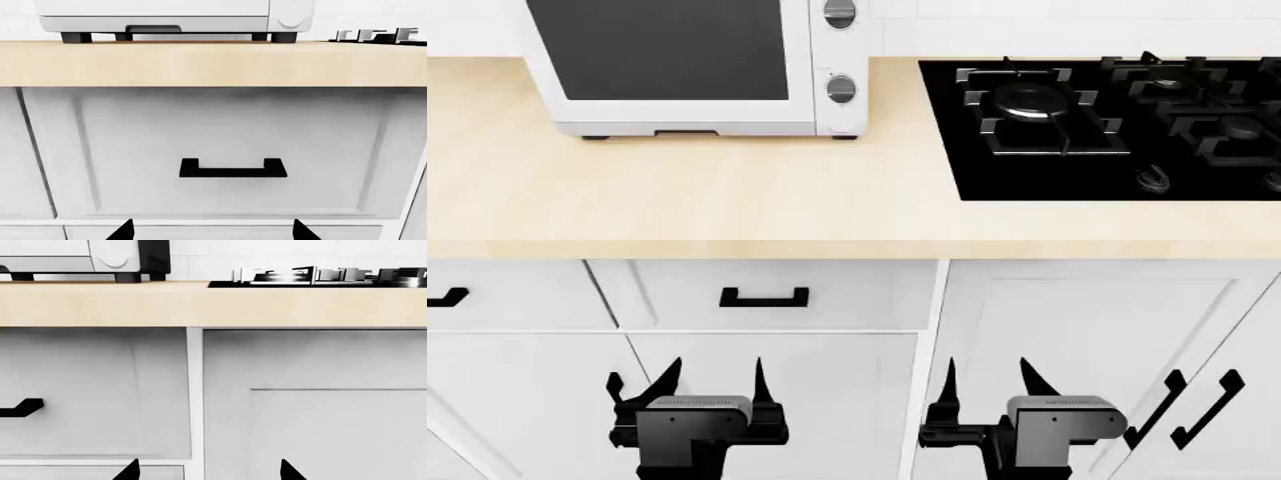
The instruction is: Turn on the toaster oven by setting the timer.
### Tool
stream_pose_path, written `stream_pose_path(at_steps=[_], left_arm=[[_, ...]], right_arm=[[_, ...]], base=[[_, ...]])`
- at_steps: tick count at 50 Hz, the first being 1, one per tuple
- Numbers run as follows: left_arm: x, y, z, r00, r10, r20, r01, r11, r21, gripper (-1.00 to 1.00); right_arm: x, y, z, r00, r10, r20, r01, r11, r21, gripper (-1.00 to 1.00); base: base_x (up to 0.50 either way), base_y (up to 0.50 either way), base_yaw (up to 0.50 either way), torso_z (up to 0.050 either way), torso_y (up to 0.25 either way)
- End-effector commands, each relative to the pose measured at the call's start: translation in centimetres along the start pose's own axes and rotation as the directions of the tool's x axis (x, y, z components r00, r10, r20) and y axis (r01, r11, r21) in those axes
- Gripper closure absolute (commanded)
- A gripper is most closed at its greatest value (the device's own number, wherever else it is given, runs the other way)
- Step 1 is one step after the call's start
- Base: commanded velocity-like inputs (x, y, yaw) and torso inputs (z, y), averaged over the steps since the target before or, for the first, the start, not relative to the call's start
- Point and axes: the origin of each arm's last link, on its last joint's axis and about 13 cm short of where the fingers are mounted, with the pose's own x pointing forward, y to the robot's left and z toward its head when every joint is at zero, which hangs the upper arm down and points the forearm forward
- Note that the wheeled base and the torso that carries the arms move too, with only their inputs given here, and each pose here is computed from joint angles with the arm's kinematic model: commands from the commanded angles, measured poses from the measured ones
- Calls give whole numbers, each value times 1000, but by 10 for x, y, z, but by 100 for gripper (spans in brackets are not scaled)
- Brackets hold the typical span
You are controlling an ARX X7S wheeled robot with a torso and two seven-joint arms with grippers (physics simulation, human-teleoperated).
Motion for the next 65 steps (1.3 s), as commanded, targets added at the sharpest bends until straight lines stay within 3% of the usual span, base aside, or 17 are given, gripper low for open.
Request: stream_pose_path(at_steps=[1,21,22,26,31,34,40,43,47,52,54,60,65], left_arm=[[0,0,1,1000,-2,3,2,1000,-6,-100],[-3,-1,7,1000,8,12,-8,1000,-10,-100],[-4,0,16,1000,8,26,-7,999,-35,-100],[-9,3,45,998,17,68,-16,1000,-19,-100],[-14,6,83,995,31,100,-27,999,-43,-100],[-16,7,111,985,33,168,-23,998,-63,-100],[-21,10,145,978,33,206,-23,998,-53,-100],[-23,13,163,971,38,237,-25,998,-58,-100],[-24,18,187,963,37,266,-29,999,-32,-100],[-23,23,215,969,29,245,-20,999,-36,-100],[-17,23,220,983,-15,180,18,1000,-17,-100],[-2,27,227,992,-23,122,30,998,-54,-100],[-1,29,236,993,-35,116,40,998,-41,-100]], right_arm=[[0,0,2,1000,3,1,-3,1000,3,-100],[-1,-2,2,1000,-10,0,10,1000,-15,-100],[-2,-4,11,1000,-16,22,16,1000,-8,-100],[-4,-8,39,999,-33,-13,33,999,-1,-100],[-10,-11,70,999,-32,44,32,999,-2,-100],[-14,-11,87,996,-12,87,14,1000,-15,-100],[-13,-13,117,991,10,133,-6,1000,-25,-100],[-11,-17,135,985,-25,172,31,999,-35,-100],[-5,-19,150,988,-16,153,27,997,-70,-100],[-3,-24,172,991,35,130,-25,997,-77,-100],[0,-26,186,990,42,137,-32,997,-75,-100],[12,-31,207,989,4,147,12,994,-112,-100],[14,-31,219,985,-3,171,26,991,-130,-100]], base=[[0,0,0,0,0],[0,0,0,0,0],[0,0,0,0,0],[0,0,0,0,0],[0,0,0,0,0],[0,0,0,0,0],[0,0,0,0,0],[0,0,0,0,0],[0,0,0,0,0],[0,0,0,0,0],[0,0,0,0,0],[0,0,0,0,0],[0,0,0,0,0]])
